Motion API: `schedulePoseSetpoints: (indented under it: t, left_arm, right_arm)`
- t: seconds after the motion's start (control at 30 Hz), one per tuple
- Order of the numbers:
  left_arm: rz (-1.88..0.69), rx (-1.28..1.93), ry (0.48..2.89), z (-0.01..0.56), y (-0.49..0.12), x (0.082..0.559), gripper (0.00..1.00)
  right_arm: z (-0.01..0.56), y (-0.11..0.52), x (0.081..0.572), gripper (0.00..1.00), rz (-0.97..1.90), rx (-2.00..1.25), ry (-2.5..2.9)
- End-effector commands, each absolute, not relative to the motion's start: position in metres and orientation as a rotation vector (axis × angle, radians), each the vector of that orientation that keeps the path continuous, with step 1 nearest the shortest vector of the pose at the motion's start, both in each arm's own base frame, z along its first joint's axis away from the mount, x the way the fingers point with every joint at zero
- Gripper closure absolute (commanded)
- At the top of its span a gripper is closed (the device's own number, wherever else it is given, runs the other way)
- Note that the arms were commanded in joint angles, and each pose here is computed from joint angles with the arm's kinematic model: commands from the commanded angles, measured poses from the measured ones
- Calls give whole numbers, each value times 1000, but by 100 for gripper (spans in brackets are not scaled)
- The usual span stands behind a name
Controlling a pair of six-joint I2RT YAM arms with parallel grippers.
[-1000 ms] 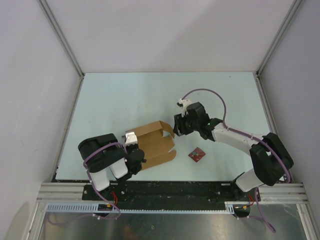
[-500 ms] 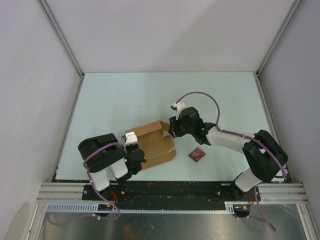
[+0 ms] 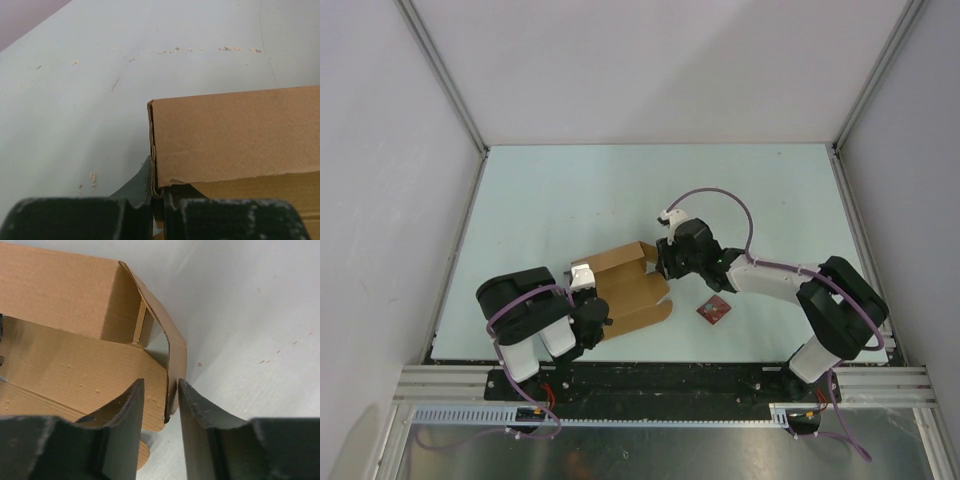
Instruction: Fold the paper box
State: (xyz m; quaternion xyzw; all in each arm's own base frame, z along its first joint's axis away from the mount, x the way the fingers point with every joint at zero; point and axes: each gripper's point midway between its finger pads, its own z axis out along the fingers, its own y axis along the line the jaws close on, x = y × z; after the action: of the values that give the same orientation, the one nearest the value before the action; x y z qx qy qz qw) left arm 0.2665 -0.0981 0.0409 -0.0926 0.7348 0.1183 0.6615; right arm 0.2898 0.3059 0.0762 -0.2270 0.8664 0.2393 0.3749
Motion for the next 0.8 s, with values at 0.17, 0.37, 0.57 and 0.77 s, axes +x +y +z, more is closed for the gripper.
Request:
schedulePoseSetpoints:
  t: [0.17, 0.37, 0.57, 0.77]
  left_arm:
    - [53, -405, 1517, 81, -114, 276, 100]
    - [53, -404, 1516, 82, -114, 276, 100]
    - [51, -402, 1516, 82, -115, 276, 100]
    - [50, -401, 1517, 82, -116, 276, 100]
  right_arm:
    - [79, 302, 303, 83, 593, -506, 2205]
    - [95, 303, 314, 89, 599, -519, 2167]
    - [103, 314, 318, 90, 558, -596, 2171]
    - [109, 316, 313, 90, 534, -622, 2189]
